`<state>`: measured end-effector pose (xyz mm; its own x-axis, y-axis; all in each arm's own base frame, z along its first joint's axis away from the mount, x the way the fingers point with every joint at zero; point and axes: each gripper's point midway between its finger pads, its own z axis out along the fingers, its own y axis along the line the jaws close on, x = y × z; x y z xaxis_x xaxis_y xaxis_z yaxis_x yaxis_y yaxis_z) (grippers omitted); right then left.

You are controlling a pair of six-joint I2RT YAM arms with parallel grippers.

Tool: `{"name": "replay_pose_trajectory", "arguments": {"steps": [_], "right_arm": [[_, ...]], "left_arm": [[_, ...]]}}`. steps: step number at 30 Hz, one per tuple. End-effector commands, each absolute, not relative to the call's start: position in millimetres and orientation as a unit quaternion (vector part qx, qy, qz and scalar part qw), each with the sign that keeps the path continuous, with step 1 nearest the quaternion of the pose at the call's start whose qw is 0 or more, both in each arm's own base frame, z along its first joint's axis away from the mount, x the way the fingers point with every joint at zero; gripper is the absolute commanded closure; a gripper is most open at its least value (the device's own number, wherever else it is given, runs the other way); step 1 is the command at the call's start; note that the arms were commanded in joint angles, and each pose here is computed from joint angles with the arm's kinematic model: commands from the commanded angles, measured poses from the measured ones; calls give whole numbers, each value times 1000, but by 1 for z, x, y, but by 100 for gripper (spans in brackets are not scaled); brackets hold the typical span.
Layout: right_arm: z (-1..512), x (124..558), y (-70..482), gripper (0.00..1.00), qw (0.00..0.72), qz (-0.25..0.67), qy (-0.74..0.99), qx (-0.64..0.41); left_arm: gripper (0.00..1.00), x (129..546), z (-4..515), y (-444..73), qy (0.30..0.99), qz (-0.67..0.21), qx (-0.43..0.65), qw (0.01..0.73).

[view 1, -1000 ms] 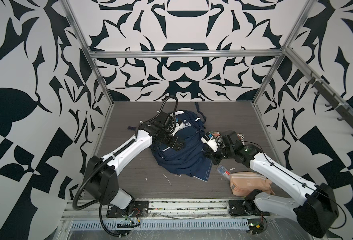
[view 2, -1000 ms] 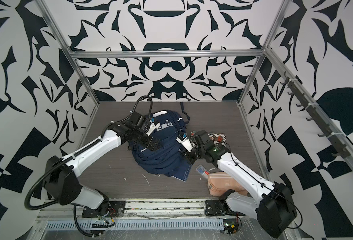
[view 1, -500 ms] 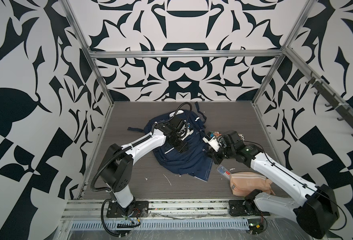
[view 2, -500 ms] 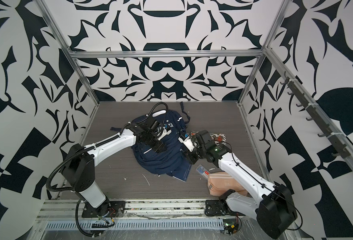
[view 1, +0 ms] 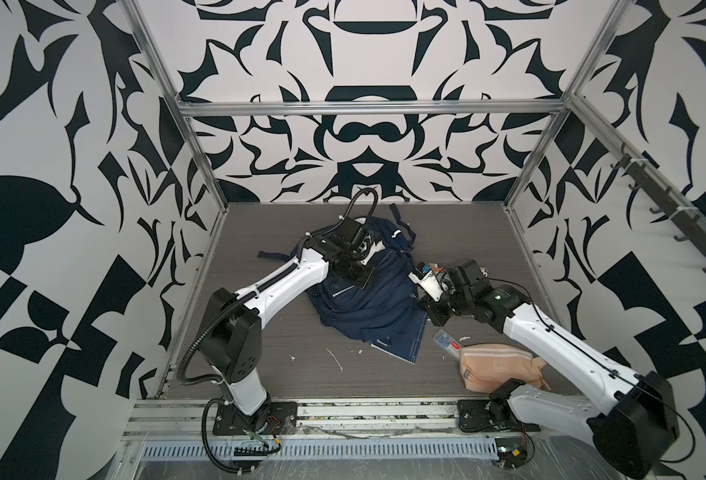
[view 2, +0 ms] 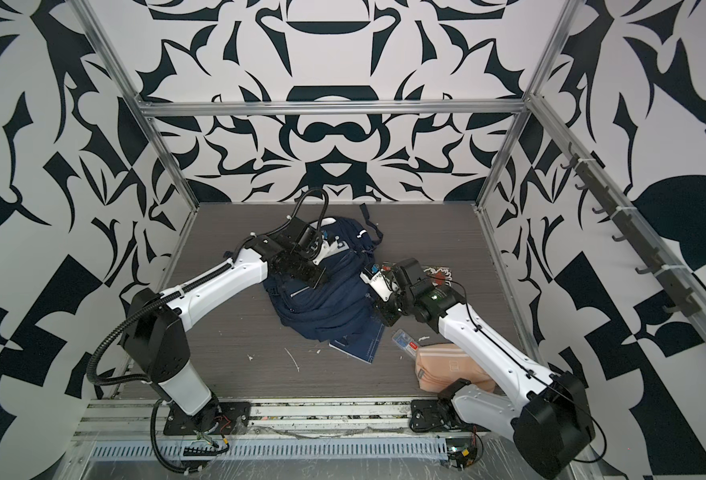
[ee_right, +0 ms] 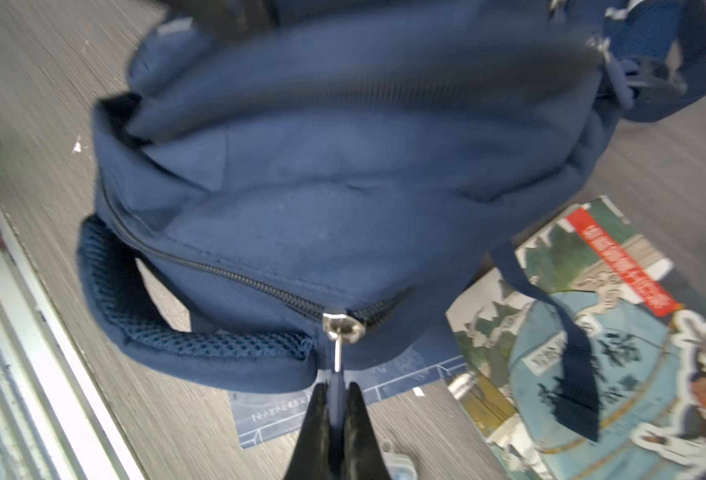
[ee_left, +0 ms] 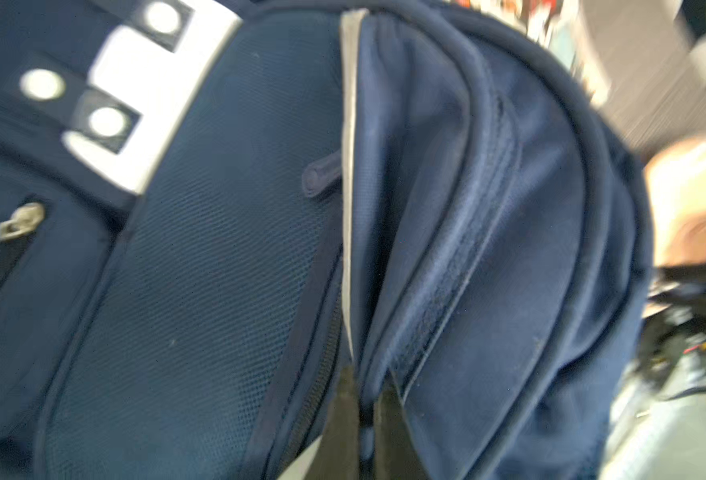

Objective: Pack the student bag

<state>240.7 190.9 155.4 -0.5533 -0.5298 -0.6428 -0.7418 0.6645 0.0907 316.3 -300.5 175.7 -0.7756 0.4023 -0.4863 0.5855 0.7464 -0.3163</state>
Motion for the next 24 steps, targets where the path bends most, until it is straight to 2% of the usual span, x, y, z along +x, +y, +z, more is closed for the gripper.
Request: {"name": "replay_pose_trajectory", "arguments": {"steps": [1,7,13,20,24], "right_arm": [[178,237,192,100,317,160,841,-408],[188,230,212,100,317,155,817,-457],[208,229,252,100,337,181,797,-468],[218,215,302,100,341,227,778,-476],[202,207,319,100,331,209,777,-494]], "left_arm": [[100,341,238,-299,916,-309,132,219],[100,355,265,-304,921,-329,65,200],[100,364,262,-314,924,-331,41,189],[100,363,255,-337,901,-402,1,164],[100,374,268,-352,880,-447,-30,160]]}}
